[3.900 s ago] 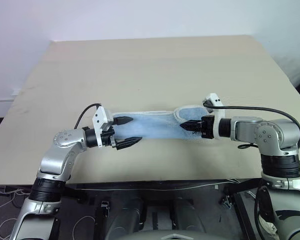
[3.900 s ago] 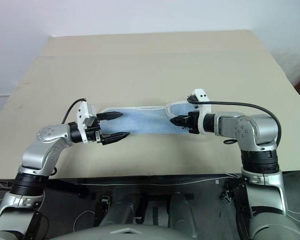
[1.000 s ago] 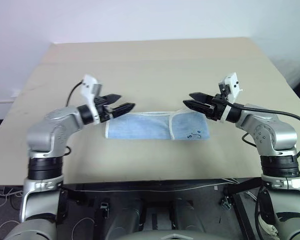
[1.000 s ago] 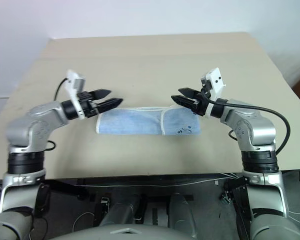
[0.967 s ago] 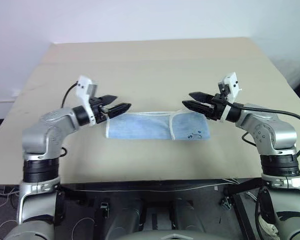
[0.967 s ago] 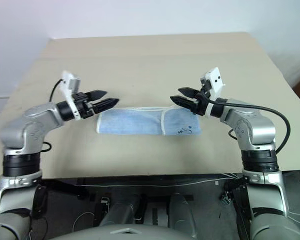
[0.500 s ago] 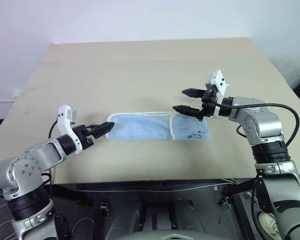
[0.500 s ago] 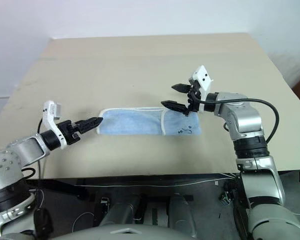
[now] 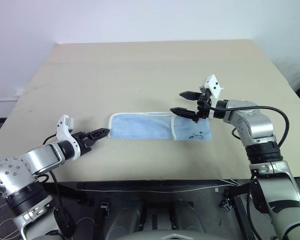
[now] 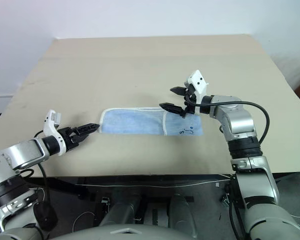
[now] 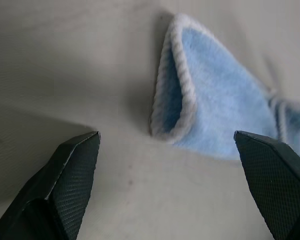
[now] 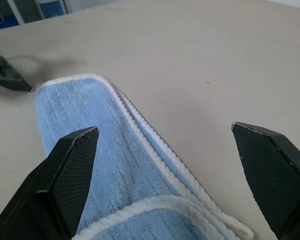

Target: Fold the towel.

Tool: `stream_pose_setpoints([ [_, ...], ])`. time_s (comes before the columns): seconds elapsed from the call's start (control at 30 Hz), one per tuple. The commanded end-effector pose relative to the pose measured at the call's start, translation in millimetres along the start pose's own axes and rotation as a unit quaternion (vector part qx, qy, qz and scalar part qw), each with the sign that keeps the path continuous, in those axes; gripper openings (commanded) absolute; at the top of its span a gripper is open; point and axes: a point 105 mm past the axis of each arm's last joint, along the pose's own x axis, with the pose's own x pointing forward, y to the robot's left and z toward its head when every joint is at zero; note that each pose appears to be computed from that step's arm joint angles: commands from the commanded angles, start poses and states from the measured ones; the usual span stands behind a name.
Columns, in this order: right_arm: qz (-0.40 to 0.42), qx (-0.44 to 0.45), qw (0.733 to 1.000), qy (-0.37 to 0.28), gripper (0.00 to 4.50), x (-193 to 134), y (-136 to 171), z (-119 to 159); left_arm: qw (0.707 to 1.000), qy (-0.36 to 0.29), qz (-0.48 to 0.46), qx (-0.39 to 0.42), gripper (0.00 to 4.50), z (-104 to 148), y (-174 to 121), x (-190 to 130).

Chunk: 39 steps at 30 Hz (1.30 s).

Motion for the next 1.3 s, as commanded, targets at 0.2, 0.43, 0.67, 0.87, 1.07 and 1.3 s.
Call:
stream_pose_setpoints([
  [0.2, -0.026, -0.023, 0.999, -0.026, 4.49, -8, -5, 17, 0.998, 0.023, -0.029, -0.057, 4.50, -11, -14, 18],
  [0.43, -0.054, -0.025, 0.998, -0.026, 4.49, -14, -11, 14, 0.992, 0.038, -0.033, -0.117, 4.50, -12, -23, 25],
  [0.67, -0.069, -0.027, 0.997, -0.026, 4.49, -16, -12, 12, 0.989, 0.045, -0.051, -0.132, 4.50, -15, -34, 26],
  [0.87, -0.077, -0.030, 0.996, -0.029, 4.50, -18, -11, 11, 0.989, 0.035, -0.039, -0.139, 3.63, -17, -27, 22],
  [1.07, -0.085, -0.033, 0.995, -0.027, 4.50, -21, -13, 9, 0.989, 0.019, -0.032, -0.146, 1.53, -11, -24, 21],
  [1.3, -0.089, -0.039, 0.995, -0.022, 4.50, -21, -14, 7, 0.988, 0.012, -0.022, -0.151, 0.02, -5, -24, 25],
])
